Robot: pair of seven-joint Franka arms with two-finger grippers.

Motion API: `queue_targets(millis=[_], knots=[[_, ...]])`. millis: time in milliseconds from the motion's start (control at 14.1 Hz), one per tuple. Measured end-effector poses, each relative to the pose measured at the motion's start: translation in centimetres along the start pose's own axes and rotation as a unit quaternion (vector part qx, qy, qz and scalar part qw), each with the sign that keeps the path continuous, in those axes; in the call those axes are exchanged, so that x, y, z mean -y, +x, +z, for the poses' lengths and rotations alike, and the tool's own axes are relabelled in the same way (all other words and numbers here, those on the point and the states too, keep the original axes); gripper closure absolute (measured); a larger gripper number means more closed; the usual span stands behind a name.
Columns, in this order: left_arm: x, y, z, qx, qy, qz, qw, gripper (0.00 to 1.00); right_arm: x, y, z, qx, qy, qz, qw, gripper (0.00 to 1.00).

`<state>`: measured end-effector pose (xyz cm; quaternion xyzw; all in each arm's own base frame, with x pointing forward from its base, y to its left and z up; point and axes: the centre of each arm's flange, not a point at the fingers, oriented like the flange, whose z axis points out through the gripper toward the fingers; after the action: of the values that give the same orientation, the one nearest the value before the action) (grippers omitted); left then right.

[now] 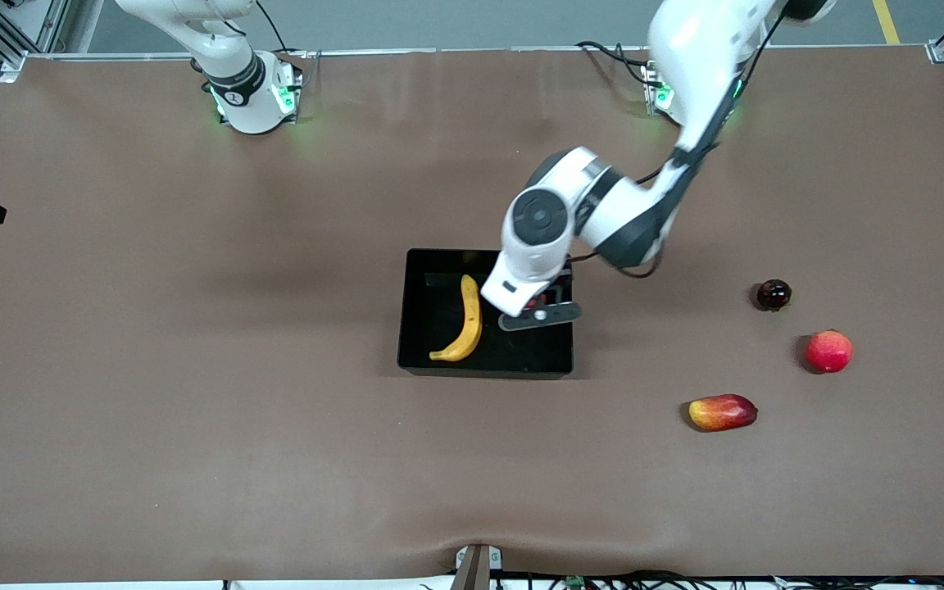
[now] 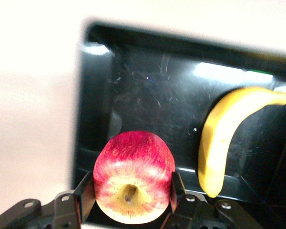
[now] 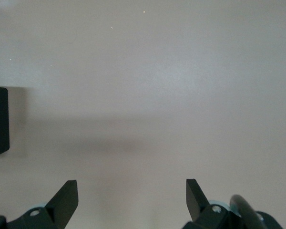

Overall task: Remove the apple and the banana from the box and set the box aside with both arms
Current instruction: 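Grasp the small red apple with the left gripper and lift it, then carry the small apple beside the plum and release it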

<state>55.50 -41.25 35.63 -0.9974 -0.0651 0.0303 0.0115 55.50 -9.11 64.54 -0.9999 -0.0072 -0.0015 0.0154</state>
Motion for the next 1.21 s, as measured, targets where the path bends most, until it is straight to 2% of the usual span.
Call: queue_targets(millis=[213,355,569,711,924,1208], knots=[[8.8,3.7,-7.8,-0.005,0.01,0.022,1.0,0.34,-1.2,0.6,1.4,0.012,0.001,0.01,1.0,0.0],[15.8,6.7,-8.9,0.011,0.02,0.036,0.999,0.34,-0.4,1.0,1.8,0.015,0.001,0.003,1.0,0.0],[25.4,10.0,-4.1,0.042,0.057,0.025,0.997,0.34,0.5,2.5,4.6,0.035,0.002,-0.006,0.999,0.0],[28.7,10.6,0.4,0.046,0.07,0.015,0.996,0.34,0.3,4.1,7.2,0.044,-0.005,-0.007,0.999,0.0],[31.5,10.1,7.0,0.043,0.059,0.004,0.997,0.34,-0.4,5.9,8.5,0.017,-0.021,-0.005,1.0,0.0],[33.8,9.6,13.3,0.052,0.046,-0.009,0.998,0.34,-1.2,7.8,13.1,0.038,-0.025,-0.002,0.999,0.0]])
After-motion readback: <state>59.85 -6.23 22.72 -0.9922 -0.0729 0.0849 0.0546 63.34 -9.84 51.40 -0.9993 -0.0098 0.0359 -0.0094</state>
